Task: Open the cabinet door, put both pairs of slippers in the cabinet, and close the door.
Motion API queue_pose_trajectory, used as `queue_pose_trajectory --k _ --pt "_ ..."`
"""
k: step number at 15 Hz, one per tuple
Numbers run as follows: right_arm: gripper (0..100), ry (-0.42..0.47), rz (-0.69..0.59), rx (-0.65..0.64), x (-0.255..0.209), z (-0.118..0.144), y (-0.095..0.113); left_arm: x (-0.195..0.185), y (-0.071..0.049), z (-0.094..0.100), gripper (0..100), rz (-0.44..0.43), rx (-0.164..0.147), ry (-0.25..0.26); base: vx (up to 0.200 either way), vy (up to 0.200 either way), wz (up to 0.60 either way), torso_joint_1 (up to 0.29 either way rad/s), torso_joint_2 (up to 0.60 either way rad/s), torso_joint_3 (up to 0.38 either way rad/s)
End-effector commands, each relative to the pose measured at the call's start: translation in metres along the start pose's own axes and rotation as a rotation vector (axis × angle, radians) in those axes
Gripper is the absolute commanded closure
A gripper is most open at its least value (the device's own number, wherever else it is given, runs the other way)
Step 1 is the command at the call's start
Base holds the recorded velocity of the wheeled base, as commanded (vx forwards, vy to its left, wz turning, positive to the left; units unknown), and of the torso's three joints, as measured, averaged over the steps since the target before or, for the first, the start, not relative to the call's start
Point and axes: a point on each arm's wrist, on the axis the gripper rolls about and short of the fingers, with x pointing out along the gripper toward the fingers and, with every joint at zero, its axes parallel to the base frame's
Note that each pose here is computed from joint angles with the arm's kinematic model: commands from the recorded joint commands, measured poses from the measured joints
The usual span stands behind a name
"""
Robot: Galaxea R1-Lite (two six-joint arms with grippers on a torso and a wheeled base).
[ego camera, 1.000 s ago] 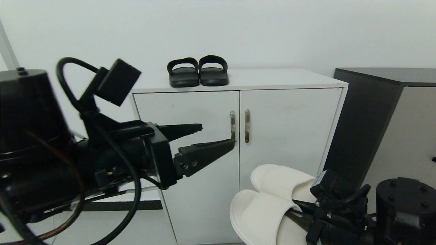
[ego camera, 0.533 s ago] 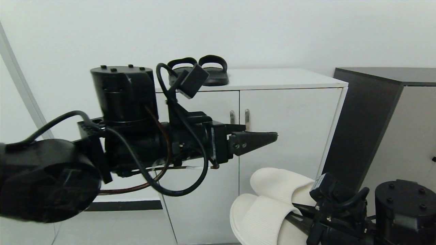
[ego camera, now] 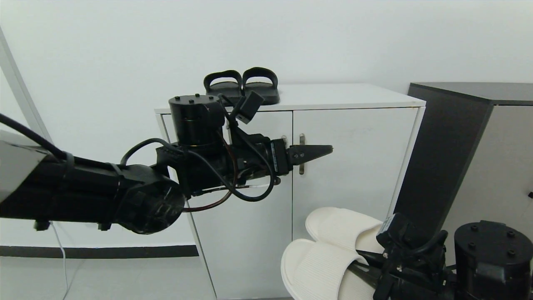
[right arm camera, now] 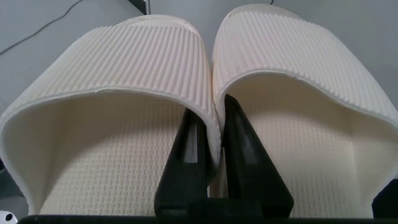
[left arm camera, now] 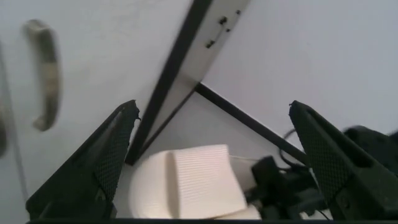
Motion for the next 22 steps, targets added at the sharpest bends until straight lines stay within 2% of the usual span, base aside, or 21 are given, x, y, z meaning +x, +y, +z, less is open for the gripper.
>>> queue_pose_trajectory --k 1,4,11,17,18,22 --pt "100 0.002 0.0 -0.001 0.0 0.0 0.0 0.008 0.011 -0.005 0 0.036 -0.012 0.004 0.0 0.0 0.0 0.0 0.0 0.0" --pt "100 0.001 0.0 0.0 0.0 0.0 0.0 0.023 0.021 -0.003 0 0.12 -0.016 -0.023 0.0 0.0 0.0 0.0 0.0 0.0" --pt "100 0.001 0.0 -0.002 0.0 0.0 0.0 0.042 0.046 -0.004 0 0.218 -0.023 -0.045 0.0 0.0 0.0 0.0 0.0 0.0" --pt "100 0.001 0.0 -0.004 0.0 0.0 0.0 0.05 0.051 -0.006 0 0.234 -0.028 -0.04 0.0 0.0 0.0 0.0 0.0 0.0" --pt "100 0.002 0.002 -0.004 -0.001 -0.001 0.0 0.05 0.051 -0.007 100 0.234 -0.03 -0.036 0.0 0.0 0.0 0.0 0.0 0.0" --pt "100 0.015 0.08 -0.023 -0.008 -0.008 0.003 0.046 0.049 -0.012 100 0.24 -0.038 -0.017 0.0 0.0 0.0 0.0 0.0 0.0"
